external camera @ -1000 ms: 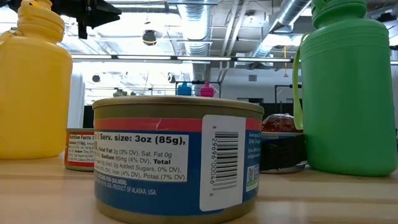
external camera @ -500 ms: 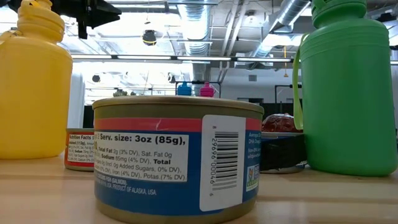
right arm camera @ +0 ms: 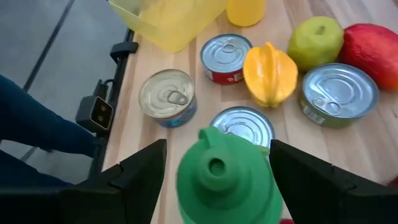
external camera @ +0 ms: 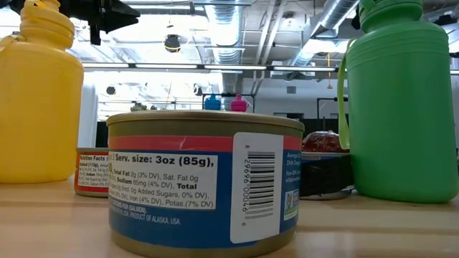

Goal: Pick & Place Food Item
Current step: Put the green water bottle into the transparent bin

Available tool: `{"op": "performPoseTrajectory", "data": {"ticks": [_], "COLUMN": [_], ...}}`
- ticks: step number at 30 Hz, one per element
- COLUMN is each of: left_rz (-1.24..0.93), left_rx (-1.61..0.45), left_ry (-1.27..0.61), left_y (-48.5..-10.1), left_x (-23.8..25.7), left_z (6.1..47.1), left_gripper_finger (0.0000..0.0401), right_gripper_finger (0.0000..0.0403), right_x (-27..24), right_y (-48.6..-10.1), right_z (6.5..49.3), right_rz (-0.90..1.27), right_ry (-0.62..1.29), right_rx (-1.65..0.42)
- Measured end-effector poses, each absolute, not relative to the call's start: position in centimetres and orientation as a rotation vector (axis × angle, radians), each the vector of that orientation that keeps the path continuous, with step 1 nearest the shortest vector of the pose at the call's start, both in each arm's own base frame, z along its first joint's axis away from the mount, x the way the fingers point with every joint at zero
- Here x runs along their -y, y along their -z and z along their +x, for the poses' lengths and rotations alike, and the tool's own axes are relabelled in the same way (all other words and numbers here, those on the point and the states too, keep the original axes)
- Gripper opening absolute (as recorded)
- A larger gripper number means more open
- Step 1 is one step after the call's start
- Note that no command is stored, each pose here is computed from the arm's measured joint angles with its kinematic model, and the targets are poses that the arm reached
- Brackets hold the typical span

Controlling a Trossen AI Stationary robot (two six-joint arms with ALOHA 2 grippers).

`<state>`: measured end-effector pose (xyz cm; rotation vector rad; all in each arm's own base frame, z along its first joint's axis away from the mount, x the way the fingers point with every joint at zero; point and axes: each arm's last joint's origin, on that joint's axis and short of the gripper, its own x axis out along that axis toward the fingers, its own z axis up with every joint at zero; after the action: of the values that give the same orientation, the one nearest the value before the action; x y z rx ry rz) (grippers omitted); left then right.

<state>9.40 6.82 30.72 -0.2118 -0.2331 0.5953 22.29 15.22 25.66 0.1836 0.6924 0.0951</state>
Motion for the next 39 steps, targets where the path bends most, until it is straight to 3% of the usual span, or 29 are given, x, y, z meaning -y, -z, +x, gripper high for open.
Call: {"op": "performPoseTrajectory", "data": {"ticks": [18, 22, 33, 39], "left_rz": [-0.212, -0.212, -0.212, -0.212], "left_rx": [0.233, 0.233, 0.233, 0.233], "left_ry": [-0.599, -0.599, -0.599, -0.599], "left_y": [-30.71, -30.71, -30.71, -30.71], "left_x": [-6.83, -6.83, -6.83, -6.83], "left_z": [9.39, 9.39, 9.39, 9.39], "left_gripper_finger": [0.0076, 0.0076, 0.0076, 0.0076], "right_gripper_finger": [0.0270, 0.0231, 0.0066, 0.0045], "right_x": [-15.19, -15.19, -15.18, -15.11], "right_y": [-25.70, -25.70, -25.90, -26.05], "right_z": [22.19, 22.19, 22.23, 22.20], "right_rz": [0.166, 0.160, 0.132, 0.130], "right_ry": [-0.055, -0.057, -0.061, -0.066], "right_rx": [-0.673, -0.672, -0.658, -0.649]}}
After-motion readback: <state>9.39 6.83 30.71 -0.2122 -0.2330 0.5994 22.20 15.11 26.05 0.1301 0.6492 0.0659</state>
